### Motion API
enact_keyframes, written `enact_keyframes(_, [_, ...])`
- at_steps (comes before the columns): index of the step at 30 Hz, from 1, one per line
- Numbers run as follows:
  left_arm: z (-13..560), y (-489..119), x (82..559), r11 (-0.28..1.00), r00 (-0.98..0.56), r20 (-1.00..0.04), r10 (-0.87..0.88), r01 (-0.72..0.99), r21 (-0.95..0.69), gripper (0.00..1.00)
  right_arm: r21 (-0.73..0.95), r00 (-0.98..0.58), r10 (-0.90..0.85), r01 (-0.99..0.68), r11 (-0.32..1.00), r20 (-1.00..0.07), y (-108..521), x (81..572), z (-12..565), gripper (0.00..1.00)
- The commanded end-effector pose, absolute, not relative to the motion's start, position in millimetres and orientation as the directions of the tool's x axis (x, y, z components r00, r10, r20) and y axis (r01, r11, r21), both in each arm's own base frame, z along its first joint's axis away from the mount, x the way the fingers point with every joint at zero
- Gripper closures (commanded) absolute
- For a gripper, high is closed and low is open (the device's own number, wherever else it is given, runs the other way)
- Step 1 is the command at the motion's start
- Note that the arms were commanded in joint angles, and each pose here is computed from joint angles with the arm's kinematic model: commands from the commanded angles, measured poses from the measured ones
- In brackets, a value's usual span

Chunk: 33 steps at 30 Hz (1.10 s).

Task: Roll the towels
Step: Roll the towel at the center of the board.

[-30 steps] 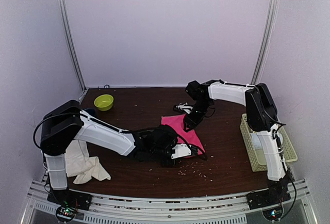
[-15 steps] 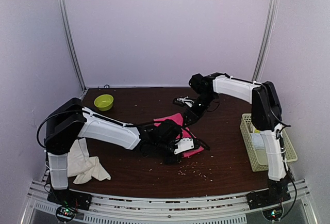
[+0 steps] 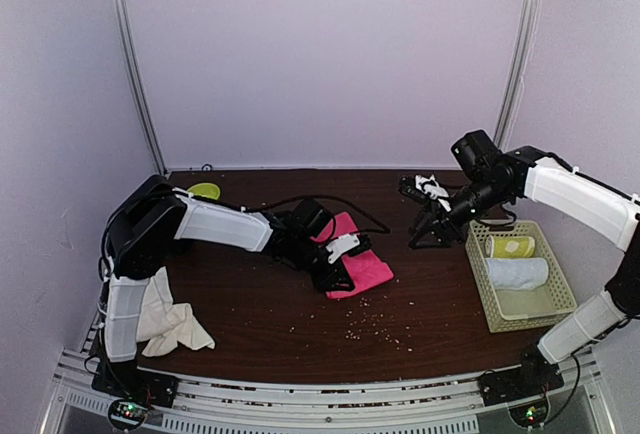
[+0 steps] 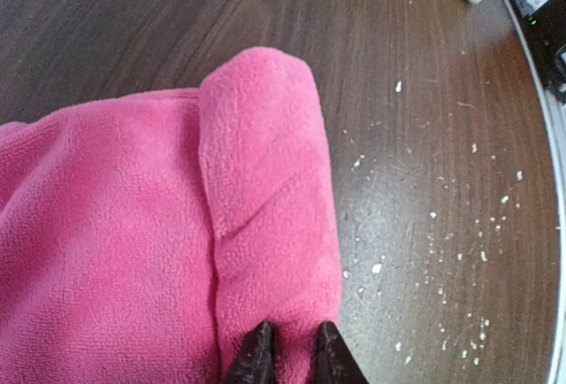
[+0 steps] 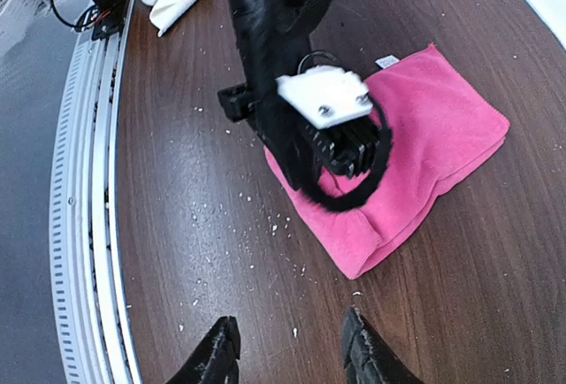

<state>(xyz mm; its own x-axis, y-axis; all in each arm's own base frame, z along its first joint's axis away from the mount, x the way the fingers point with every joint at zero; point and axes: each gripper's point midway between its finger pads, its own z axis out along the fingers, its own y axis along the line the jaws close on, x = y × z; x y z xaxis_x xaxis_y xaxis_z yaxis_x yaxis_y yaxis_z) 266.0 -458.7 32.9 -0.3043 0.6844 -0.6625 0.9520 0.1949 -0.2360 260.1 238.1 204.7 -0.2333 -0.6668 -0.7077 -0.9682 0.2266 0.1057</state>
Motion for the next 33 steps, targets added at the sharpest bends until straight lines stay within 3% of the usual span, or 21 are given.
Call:
enact_keyframes(1, [19.3, -449.0, 255.6, 0.179, -0.478, -0.599, 0.642, 0.854, -0.489, 0.81, 0.035, -0.075, -0.749, -0.997, 0.068, -0.659, 232.3, 241.7, 183.9, 0.58])
enact_keyframes(4, [24.2, -447.9, 264.3, 0.172, -0.538, -0.589, 0.602, 0.808, -0.563, 0.81, 0.025, -0.051, -0.783, -0.999, 0.046, -0.62, 235.3, 236.3, 165.7, 0.58])
enact_keyframes(8, [25.5, -449.0, 267.4, 0.157, -0.577, -0.571, 0.584, 0.771, -0.618, 0.81, -0.16, 0.016, -0.821, -0.983, 0.092, -0.571, 257.0, 253.4, 136.8, 0.53])
enact_keyframes(17, [11.2, -442.7, 269.7, 0.183, -0.592, -0.541, 0.597, 0.758, -0.626, 0.81, -0.398, 0.226, -0.859, -0.917, -0.028, -0.459, 318.3, 273.8, 105.2, 0.48])
enact_keyframes(28, [10.5, -439.7, 273.6, 0.192, -0.604, -0.535, 0.59, 0.749, -0.634, 0.82, -0.482, 0.295, -0.895, -0.869, -0.107, -0.334, 327.3, 289.4, 48.5, 0.46])
enact_keyframes(33, [7.2, -437.4, 272.1, 0.196, -0.606, -0.525, 0.597, 0.745, -0.637, 0.82, -0.483, 0.311, -0.905, -0.864, -0.141, -0.292, 324.8, 291.3, 27.8, 0.53])
